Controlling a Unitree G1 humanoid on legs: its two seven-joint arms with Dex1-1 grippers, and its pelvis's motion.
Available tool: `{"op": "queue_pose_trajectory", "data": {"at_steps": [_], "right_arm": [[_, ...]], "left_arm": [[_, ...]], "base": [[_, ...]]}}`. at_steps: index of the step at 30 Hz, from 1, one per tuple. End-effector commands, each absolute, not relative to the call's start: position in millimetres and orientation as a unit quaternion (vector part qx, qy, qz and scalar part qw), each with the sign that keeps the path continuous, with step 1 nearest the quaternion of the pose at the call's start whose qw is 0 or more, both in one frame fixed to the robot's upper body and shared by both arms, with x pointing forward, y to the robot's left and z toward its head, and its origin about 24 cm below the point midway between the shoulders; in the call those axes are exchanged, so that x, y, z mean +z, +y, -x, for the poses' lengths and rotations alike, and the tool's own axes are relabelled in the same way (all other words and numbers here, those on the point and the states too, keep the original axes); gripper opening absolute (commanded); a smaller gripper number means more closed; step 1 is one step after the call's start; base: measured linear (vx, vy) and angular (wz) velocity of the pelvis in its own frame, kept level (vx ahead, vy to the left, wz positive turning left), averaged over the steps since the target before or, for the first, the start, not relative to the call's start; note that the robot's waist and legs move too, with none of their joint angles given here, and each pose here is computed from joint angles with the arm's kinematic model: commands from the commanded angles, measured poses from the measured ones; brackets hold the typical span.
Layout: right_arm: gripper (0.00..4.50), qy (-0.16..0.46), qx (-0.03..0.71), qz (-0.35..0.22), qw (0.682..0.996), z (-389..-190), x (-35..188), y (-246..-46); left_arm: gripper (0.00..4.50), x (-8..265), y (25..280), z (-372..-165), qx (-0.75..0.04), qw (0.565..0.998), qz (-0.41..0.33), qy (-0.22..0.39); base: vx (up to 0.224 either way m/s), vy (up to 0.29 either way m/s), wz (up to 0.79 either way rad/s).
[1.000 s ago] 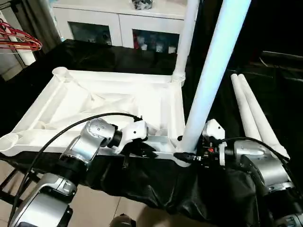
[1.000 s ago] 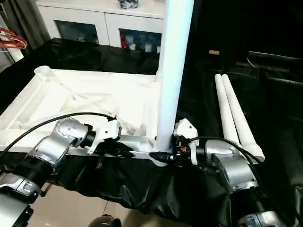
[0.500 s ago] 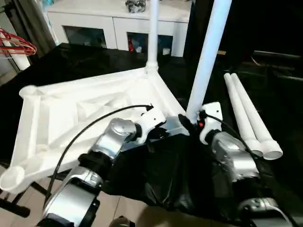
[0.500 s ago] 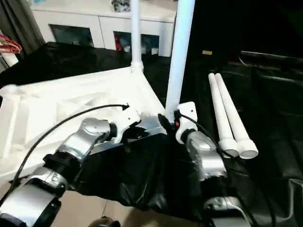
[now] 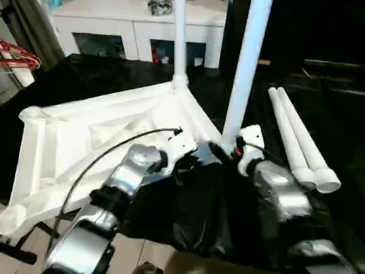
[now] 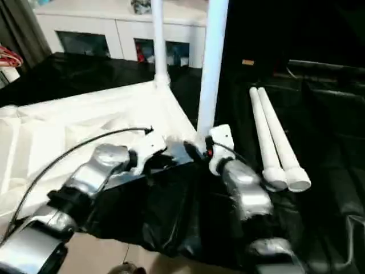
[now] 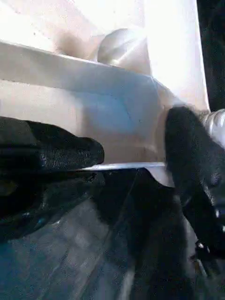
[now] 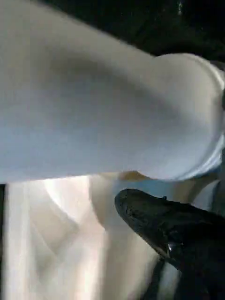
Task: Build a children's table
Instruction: Rotate leg to tighten
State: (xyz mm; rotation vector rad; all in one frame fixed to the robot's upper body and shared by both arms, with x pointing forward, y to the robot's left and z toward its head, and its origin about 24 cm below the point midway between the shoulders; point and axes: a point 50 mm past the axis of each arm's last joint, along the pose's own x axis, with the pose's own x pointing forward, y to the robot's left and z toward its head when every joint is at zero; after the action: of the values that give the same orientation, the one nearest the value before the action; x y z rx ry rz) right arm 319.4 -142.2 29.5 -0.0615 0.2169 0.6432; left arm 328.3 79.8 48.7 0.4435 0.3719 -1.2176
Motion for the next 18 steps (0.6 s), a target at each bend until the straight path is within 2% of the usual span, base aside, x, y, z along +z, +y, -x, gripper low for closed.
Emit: {"op": "queue_pose_trajectory", "data": {"at_steps": [1, 5, 6, 8, 9, 13, 17, 18], "right_arm": [[3.98, 0.113, 0.381, 0.038, 0.917, -311.9, 27, -129.4], [3.98, 0.107, 0.431, 0.041, 0.895, -305.0, 35, -140.8], [3.98, 0.110, 0.467, 0.044, 0.876, -299.1, 39, -147.4], [3.98, 0.113, 0.484, 0.045, 0.867, -296.2, 40, -150.0], [3.98, 0.120, 0.516, 0.051, 0.846, -290.2, 42, -153.0], [3.98, 0.137, 0.567, 0.056, 0.810, -280.3, 44, -157.9], [3.98, 0.146, 0.593, 0.053, 0.790, -274.8, 47, -160.2], [3.81, 0.146, 0.599, 0.055, 0.785, -273.2, 48, -160.7]], "left_arm": [[0.00, 58, 69, -323, -0.603, 0.761, -0.200, 0.131], [0.00, 59, 80, -321, -0.620, 0.744, -0.205, 0.140], [0.00, 59, 88, -320, -0.629, 0.734, -0.208, 0.149], [0.00, 59, 91, -320, -0.631, 0.731, -0.208, 0.154], [0.00, 59, 96, -318, -0.643, 0.719, -0.211, 0.158], [0.00, 61, 107, -314, -0.666, 0.693, -0.218, 0.168], [0.00, 61, 117, -312, -0.678, 0.676, -0.227, 0.182], [0.00, 61, 120, -312, -0.680, 0.671, -0.229, 0.186]], "base": [[0.000, 0.000, 0.00], [0.000, 0.000, 0.00], [0.000, 0.000, 0.00], [0.000, 0.000, 0.00], [0.000, 0.000, 0.00], [0.000, 0.000, 0.00], [0.000, 0.000, 0.00], [0.000, 0.000, 0.00]]}}
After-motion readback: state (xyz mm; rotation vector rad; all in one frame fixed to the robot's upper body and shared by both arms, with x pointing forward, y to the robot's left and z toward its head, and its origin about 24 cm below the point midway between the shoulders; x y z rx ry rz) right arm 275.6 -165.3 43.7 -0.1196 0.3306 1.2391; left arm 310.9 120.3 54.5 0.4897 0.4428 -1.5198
